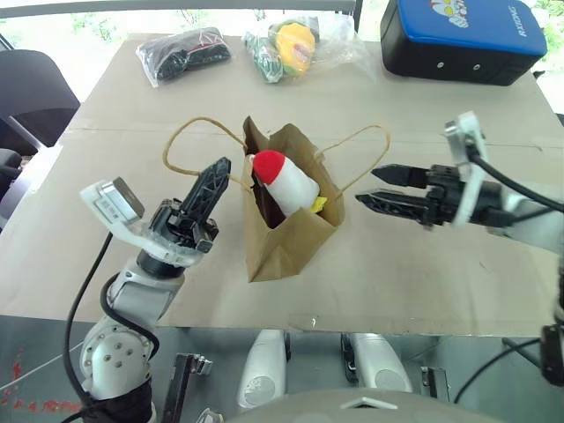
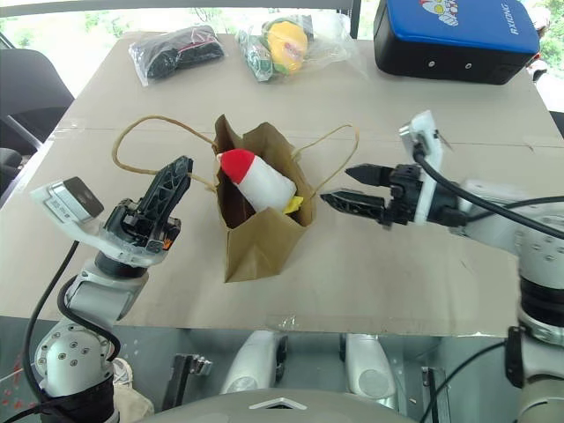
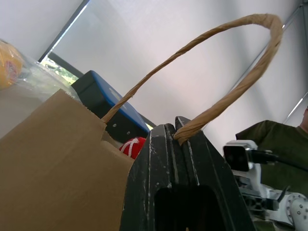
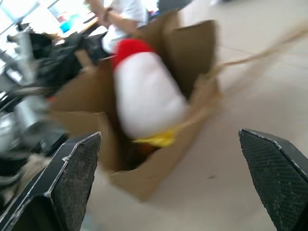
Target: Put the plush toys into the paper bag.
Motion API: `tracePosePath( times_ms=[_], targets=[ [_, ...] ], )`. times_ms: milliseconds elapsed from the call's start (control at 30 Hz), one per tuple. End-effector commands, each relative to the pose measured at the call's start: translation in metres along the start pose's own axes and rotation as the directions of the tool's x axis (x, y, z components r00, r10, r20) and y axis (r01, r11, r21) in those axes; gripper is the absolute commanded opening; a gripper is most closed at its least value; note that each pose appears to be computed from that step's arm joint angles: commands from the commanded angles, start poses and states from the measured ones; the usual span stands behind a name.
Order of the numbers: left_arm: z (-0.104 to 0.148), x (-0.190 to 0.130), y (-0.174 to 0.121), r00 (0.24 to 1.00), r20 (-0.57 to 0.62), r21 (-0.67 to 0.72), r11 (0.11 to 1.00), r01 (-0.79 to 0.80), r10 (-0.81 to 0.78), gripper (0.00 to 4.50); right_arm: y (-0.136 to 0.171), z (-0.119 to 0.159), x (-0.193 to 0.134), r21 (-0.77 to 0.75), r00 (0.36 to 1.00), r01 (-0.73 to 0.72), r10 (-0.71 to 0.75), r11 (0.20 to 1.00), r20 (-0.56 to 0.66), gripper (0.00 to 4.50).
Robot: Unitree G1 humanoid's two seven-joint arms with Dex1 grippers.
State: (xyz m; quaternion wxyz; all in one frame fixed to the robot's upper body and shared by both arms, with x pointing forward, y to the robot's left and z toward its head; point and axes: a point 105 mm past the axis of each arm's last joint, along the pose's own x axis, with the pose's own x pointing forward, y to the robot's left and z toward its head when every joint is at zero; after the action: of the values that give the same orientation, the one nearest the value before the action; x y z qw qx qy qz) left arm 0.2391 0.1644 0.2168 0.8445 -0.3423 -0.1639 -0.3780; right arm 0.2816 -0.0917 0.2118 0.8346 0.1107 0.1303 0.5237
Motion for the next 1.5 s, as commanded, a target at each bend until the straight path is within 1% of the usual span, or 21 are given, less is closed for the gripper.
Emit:
tracePosePath(
  times_ms=[33, 100, 200, 267, 300, 367, 467, 600, 633, 700, 867, 900, 967, 1033, 1100, 1200, 1300, 1333, 1400, 1433, 1500],
  targets=[
    [0.005, 0.003, -0.006, 0.999, 0.005, 0.021, 0.999, 0.034, -0.034, 0.0, -0.006, 0.02, 0.022, -0.04, 0.994, -0.018, 0.022, 0.999, 0.103, 4.23],
    [0.007, 0.004, -0.007, 0.999, 0.008, 0.027, 0.999, 0.036, -0.036, 0.0, 0.0, 0.031, 0.029, -0.045, 0.982, -0.079, 0.085, 0.996, 0.17, 3.72],
    [0.011, 0.009, -0.006, 0.999, 0.015, 0.046, 0.998, 0.045, -0.046, 0.0, 0.023, 0.057, 0.03, -0.071, 0.927, -0.235, 0.246, 0.969, 0.285, 2.27],
    [0.015, 0.014, -0.005, 0.998, 0.019, 0.068, 0.996, 0.05, -0.052, 0.0, 0.033, 0.068, 0.029, -0.093, 0.895, -0.297, 0.311, 0.95, 0.32, 1.26],
    [0.022, 0.018, -0.001, 0.998, 0.027, 0.097, 0.994, 0.052, -0.055, 0.0, 0.041, 0.077, 0.027, -0.116, 0.872, -0.329, 0.348, 0.937, 0.343, 0.94],
    [0.034, 0.026, 0.005, 0.997, 0.041, 0.145, 0.988, 0.053, -0.059, 0.0, 0.053, 0.091, 0.025, -0.159, 0.836, -0.373, 0.405, 0.914, 0.369, 0.03],
    [0.054, 0.041, 0.016, 0.996, 0.049, 0.237, 0.97, 0.055, -0.068, 0.0, 0.067, 0.109, 0.022, -0.232, 0.809, -0.386, 0.449, 0.893, 0.38, 0.03],
    [0.069, 0.06, 0.029, 0.996, 0.006, 0.32, 0.944, 0.081, -0.088, 0.0, 0.073, 0.125, 0.018, -0.308, 0.814, -0.34, 0.442, 0.889, 0.378, 0.03],
    [0.065, 0.065, 0.036, 0.997, -0.026, 0.332, 0.94, 0.081, -0.077, 0.0, 0.068, 0.121, 0.018, -0.319, 0.836, -0.309, 0.416, 0.896, 0.359, 0.03],
    [0.045, 0.071, 0.058, 0.992, -0.124, 0.373, 0.926, 0.055, -0.009, 0.0, 0.054, 0.109, 0.02, -0.294, 0.878, -0.25, 0.344, 0.923, 0.334, 0.03],
    [0.001, 0.064, 0.099, 0.963, -0.244, 0.386, 0.922, -0.008, 0.111, 0.0, 0.028, 0.079, 0.034, -0.234, 0.937, -0.144, 0.208, 0.962, 0.281, 0.03],
    [-0.002, 0.062, 0.108, 0.957, -0.249, 0.41, 0.911, -0.038, 0.151, 0.0, 0.022, 0.072, 0.039, -0.245, 0.954, -0.106, 0.168, 0.964, 0.249, 0.03],
    [0.002, 0.066, 0.111, 0.963, -0.218, 0.418, 0.907, -0.057, 0.161, 0.0, 0.016, 0.06, 0.044, -0.262, 0.97, -0.078, 0.134, 0.962, 0.201, 0.03],
    [0.017, 0.072, 0.107, 0.978, -0.158, 0.451, 0.891, -0.053, 0.138, 0.0, 0.016, 0.061, 0.043, -0.266, 0.968, -0.078, 0.137, 0.961, 0.209, 0.03],
    [0.029, 0.074, 0.106, 0.984, -0.107, 0.444, 0.892, -0.081, 0.142, 0.0, 0.014, 0.064, 0.04, -0.264, 0.966, -0.064, 0.126, 0.962, 0.226, 0.03],
    [0.028, 0.072, 0.101, 0.986, -0.115, 0.461, 0.886, -0.057, 0.124, 0.0, 0.011, 0.065, 0.038, -0.277, 0.966, -0.044, 0.111, 0.96, 0.233, 0.03],
    [0.018, 0.066, 0.084, 0.985, -0.168, 0.412, 0.91, 0.035, 0.038, 0.0, 0.024, 0.059, 0.028, -0.279, 0.963, -0.123, 0.182, 0.952, 0.197, 0.86],
    [0.019, 0.063, 0.076, 0.986, -0.168, 0.397, 0.915, 0.069, -0.002, 0.0, 0.027, 0.056, 0.021, -0.281, 0.966, -0.138, 0.191, 0.95, 0.173, 1.42],
    [0.021, 0.057, 0.065, 0.983, -0.176, 0.391, 0.913, 0.113, -0.046, 0.0, 0.031, 0.051, 0.01, -0.277, 0.971, -0.158, 0.2, 0.948, 0.129, 2.26],
    [0.021, 0.054, 0.061, 0.982, -0.179, 0.391, 0.912, 0.123, -0.056, 0.0, 0.031, 0.049, 0.004, -0.271, 0.974, -0.162, 0.198, 0.949, 0.112, 2.26],
    [0.022, 0.046, 0.057, 0.98, -0.191, 0.382, 0.917, 0.119, -0.048, 0.71, 0.033, 0.045, -0.008, -0.261, 0.978, -0.17, 0.195, 0.95, 0.074, 2.33]
  ],
)
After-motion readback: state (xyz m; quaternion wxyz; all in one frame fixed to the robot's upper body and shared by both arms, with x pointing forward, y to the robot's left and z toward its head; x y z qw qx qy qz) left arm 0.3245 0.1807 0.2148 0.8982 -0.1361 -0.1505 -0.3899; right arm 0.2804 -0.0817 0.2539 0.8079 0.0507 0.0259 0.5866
